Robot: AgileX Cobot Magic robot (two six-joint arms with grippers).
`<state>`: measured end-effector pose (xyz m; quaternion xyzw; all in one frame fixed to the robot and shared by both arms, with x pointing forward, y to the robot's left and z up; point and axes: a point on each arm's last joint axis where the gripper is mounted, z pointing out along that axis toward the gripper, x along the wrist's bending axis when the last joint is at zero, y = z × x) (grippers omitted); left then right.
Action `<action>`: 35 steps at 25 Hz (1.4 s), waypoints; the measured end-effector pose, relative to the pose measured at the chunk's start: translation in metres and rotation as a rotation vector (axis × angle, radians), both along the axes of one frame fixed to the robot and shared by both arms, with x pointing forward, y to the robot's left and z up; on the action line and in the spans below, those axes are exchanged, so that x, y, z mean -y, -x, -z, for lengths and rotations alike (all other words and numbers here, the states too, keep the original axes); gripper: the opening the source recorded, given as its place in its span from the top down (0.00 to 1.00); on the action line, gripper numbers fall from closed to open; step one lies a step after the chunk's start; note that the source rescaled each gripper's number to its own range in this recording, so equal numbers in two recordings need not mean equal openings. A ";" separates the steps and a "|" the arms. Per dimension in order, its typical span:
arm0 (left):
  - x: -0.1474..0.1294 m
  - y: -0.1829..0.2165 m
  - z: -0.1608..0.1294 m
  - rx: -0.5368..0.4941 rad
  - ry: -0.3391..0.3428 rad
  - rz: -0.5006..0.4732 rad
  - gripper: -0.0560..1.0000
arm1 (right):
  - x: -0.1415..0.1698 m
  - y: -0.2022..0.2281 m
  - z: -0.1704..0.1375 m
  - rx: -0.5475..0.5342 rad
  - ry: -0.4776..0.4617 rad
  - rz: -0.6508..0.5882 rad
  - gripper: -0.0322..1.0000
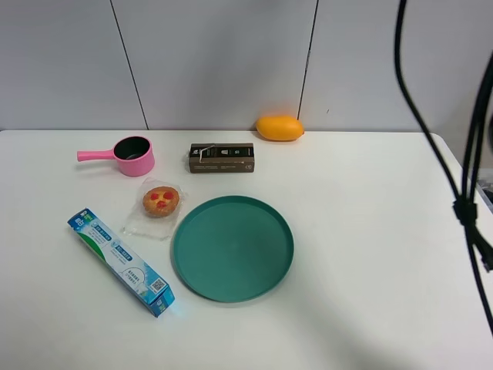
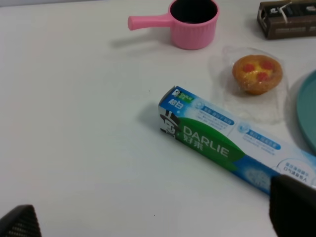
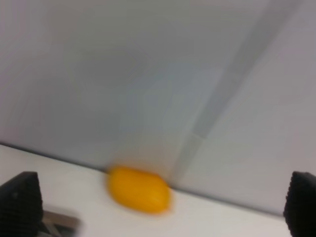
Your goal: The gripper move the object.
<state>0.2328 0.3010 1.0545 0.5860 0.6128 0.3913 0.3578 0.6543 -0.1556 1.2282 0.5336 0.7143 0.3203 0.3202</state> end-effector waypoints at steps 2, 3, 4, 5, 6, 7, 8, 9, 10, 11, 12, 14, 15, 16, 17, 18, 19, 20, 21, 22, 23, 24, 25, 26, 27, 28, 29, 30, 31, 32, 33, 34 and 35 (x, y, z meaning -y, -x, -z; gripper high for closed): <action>0.000 0.000 0.000 0.000 0.000 0.000 0.00 | 0.035 0.003 0.006 -0.061 0.039 0.075 0.01; 0.000 0.000 0.000 0.000 -0.001 0.000 0.00 | 0.052 0.006 0.012 -0.103 0.061 0.114 0.01; 0.000 0.000 0.000 0.000 -0.001 0.000 0.00 | 0.070 0.014 0.011 -0.123 0.070 0.151 0.01; 0.000 0.000 0.000 0.000 -0.001 0.000 0.00 | 0.085 0.025 0.014 -0.157 0.080 0.180 0.01; 0.000 0.000 0.000 0.000 -0.001 0.000 0.00 | 0.102 0.034 0.020 -0.197 0.093 0.215 0.01; 0.000 0.000 0.000 0.000 -0.001 0.000 0.00 | 0.118 0.049 0.022 -0.225 0.099 0.252 0.01; 0.000 0.000 0.000 0.000 -0.001 0.000 0.00 | 0.132 0.066 0.020 -0.235 0.099 0.283 0.01; 0.000 0.000 0.000 0.000 -0.001 0.000 0.00 | 0.146 0.084 0.022 -0.255 0.098 0.321 0.01; 0.000 0.000 0.000 0.000 -0.001 0.000 0.00 | 0.159 0.100 0.026 -0.281 0.099 0.358 0.01; 0.000 0.000 0.000 0.000 -0.001 0.000 0.00 | 0.170 0.121 0.023 -0.277 0.093 0.396 0.01; 0.000 0.000 0.000 0.000 -0.001 0.000 0.00 | 0.179 0.141 0.024 -0.282 0.091 0.426 0.01; 0.000 0.000 0.000 0.000 -0.001 0.000 0.00 | 0.194 0.178 0.028 -0.291 0.095 0.483 0.01; 0.000 0.000 0.000 0.000 -0.001 0.000 0.00 | 0.196 0.196 0.026 -0.275 0.094 0.500 0.01; 0.000 0.000 0.000 0.000 -0.001 0.000 0.00 | 0.196 0.214 0.027 -0.264 0.090 0.513 0.01; 0.000 0.000 0.000 0.000 -0.001 0.000 0.00 | 0.194 0.228 0.029 -0.255 0.082 0.515 0.01; 0.000 0.000 0.000 0.000 -0.001 0.000 0.00 | 0.191 0.245 0.027 -0.227 0.072 0.509 0.01; 0.000 0.000 0.000 0.000 -0.001 0.000 0.00 | 0.187 0.261 0.027 -0.198 0.055 0.502 0.01; 0.000 0.000 0.000 0.000 -0.001 0.000 0.00 | 0.183 0.275 0.028 -0.166 0.055 0.490 0.01; 0.000 0.000 0.000 0.000 -0.001 0.000 0.00 | 0.180 0.286 0.033 -0.145 0.048 0.481 0.01; 0.000 0.000 0.000 0.000 -0.001 0.000 0.00 | 0.178 0.298 0.035 -0.111 0.048 0.473 0.01; 0.000 0.000 0.000 0.000 -0.002 0.001 0.00 | 0.175 0.309 0.041 -0.093 0.048 0.466 0.01; 0.000 0.000 0.000 0.000 -0.002 0.001 0.00 | 0.173 0.316 0.050 -0.088 0.041 0.458 0.01; 0.000 0.000 0.000 0.000 -0.002 0.001 0.00 | 0.170 0.323 0.059 -0.078 0.033 0.444 0.01; 0.000 0.000 0.000 0.000 -0.002 0.001 0.00 | 0.167 0.330 0.066 -0.062 0.028 0.425 0.01; 0.000 0.000 0.000 0.000 -0.002 0.001 0.00 | 0.164 0.336 0.076 -0.059 0.025 0.400 0.01; 0.000 0.000 0.000 0.000 -0.003 0.001 0.00 | 0.162 0.339 0.087 -0.060 0.024 0.378 0.01; 0.000 0.000 0.000 0.000 -0.003 0.001 0.00 | 0.160 0.344 0.094 -0.046 0.021 0.361 0.01; 0.000 0.000 0.000 0.000 -0.003 0.001 0.00 | 0.159 0.348 0.103 -0.044 0.021 0.353 0.01; 0.000 0.000 0.000 0.000 -0.003 0.001 0.00 | 0.158 0.351 0.111 -0.047 0.018 0.349 0.01; 0.000 0.000 0.000 0.000 -0.003 0.001 0.00 | 0.157 0.355 0.119 -0.046 0.009 0.351 0.01; 0.000 0.000 0.000 0.000 -0.003 0.001 0.00 | 0.156 0.359 0.125 -0.040 -0.009 0.354 0.01; 0.000 0.000 0.000 0.000 -0.003 0.001 0.00 | 0.155 0.362 0.132 -0.039 -0.023 0.353 0.01; 0.000 0.000 0.000 0.000 -0.003 0.001 0.00 | 0.154 0.365 0.138 -0.039 -0.036 0.354 0.01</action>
